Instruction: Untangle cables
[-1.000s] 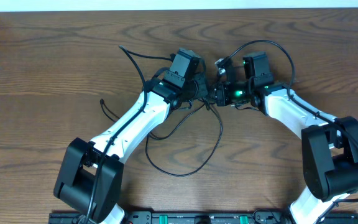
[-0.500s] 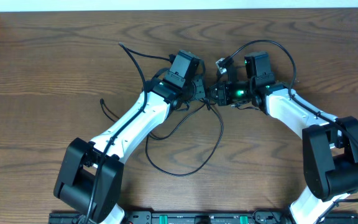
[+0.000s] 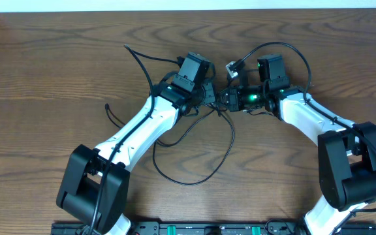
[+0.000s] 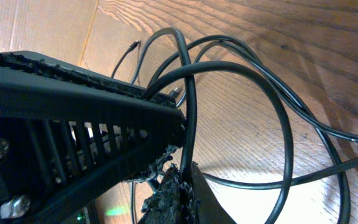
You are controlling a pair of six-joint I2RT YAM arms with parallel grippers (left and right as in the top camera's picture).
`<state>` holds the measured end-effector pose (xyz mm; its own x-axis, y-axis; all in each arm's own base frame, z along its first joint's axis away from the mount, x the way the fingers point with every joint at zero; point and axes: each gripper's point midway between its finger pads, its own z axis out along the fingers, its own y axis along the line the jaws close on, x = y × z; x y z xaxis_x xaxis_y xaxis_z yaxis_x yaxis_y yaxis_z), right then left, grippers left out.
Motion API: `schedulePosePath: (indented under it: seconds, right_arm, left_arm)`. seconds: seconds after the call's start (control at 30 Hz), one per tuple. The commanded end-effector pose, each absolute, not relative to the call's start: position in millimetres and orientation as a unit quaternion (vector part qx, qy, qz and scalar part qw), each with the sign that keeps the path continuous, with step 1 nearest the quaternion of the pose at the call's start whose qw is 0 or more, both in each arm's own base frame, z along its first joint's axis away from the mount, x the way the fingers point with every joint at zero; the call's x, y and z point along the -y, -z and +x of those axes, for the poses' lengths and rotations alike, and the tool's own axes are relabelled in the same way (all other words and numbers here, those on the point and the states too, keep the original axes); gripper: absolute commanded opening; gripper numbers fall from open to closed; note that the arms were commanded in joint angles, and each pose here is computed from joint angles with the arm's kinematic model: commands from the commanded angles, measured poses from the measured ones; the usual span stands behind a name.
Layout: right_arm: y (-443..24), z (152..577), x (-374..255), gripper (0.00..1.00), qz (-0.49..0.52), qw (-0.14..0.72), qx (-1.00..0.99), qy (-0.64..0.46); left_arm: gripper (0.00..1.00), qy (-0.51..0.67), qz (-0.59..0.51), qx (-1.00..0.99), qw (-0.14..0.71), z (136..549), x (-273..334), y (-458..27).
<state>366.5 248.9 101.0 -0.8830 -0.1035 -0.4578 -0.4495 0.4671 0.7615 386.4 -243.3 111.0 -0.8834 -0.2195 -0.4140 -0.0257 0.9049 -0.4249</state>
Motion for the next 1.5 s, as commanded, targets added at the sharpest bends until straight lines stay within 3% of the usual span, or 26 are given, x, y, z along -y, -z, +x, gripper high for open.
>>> schedulePosePath:
  seconds: [0.0, 0.37, 0.63, 0.73, 0.83, 0.97, 1.27, 1.4, 1.47]
  right_arm:
    - [-107.9, 360.9, -253.3, 0.01, -0.180, 0.171, -0.823, -0.510]
    - [-91.9, 373.4, -228.9, 0.01, -0.137, 0.173, -0.855, -0.470]
    - [-69.9, 398.4, -104.4, 0.01, 0.052, 0.159, -0.889, -0.425]
    - [-82.0, 403.1, -50.9, 0.01, 0.115, 0.178, -0.862, -0.460]
    - [-89.3, 400.3, -30.7, 0.01, 0.135, 0.184, -0.846, -0.482]
    - [-93.1, 397.3, -28.9, 0.01, 0.119, 0.193, -0.841, -0.492]
    - [-77.5, 391.7, -80.4, 0.01, 0.061, 0.160, -0.873, -0.456]
    - [-66.6, 388.1, -103.0, 0.01, 0.034, 0.148, -0.893, -0.424]
    - [-63.1, 386.8, -108.4, 0.01, 0.032, 0.143, -0.898, -0.414]
  left_arm:
    - [0.08, 0.206, -0.064, -0.946, 0.242, 388.9, 242.1, -115.9]
    - [0.08, 0.163, -0.084, -0.955, 0.233, 387.4, 216.7, -107.0]
    - [0.08, -0.074, -0.232, -0.951, 0.193, 375.4, 41.8, -88.1]
    - [0.08, -0.108, -0.326, -0.924, 0.167, 365.0, -31.7, -86.0]
    - [0.08, -0.091, -0.412, -0.896, 0.139, 351.7, -62.9, -81.2]
    - [0.08, 0.030, -0.423, -0.900, 0.097, 354.4, -47.4, -75.5]
    - [0.09, 0.171, -0.272, -0.942, 0.100, 377.8, 45.8, -87.1]
    - [0.27, 0.191, -0.207, -0.952, 0.120, 384.5, 94.8, -92.7]
    - [0.42, 0.201, -0.176, -0.955, 0.132, 386.9, 118.8, -96.2]
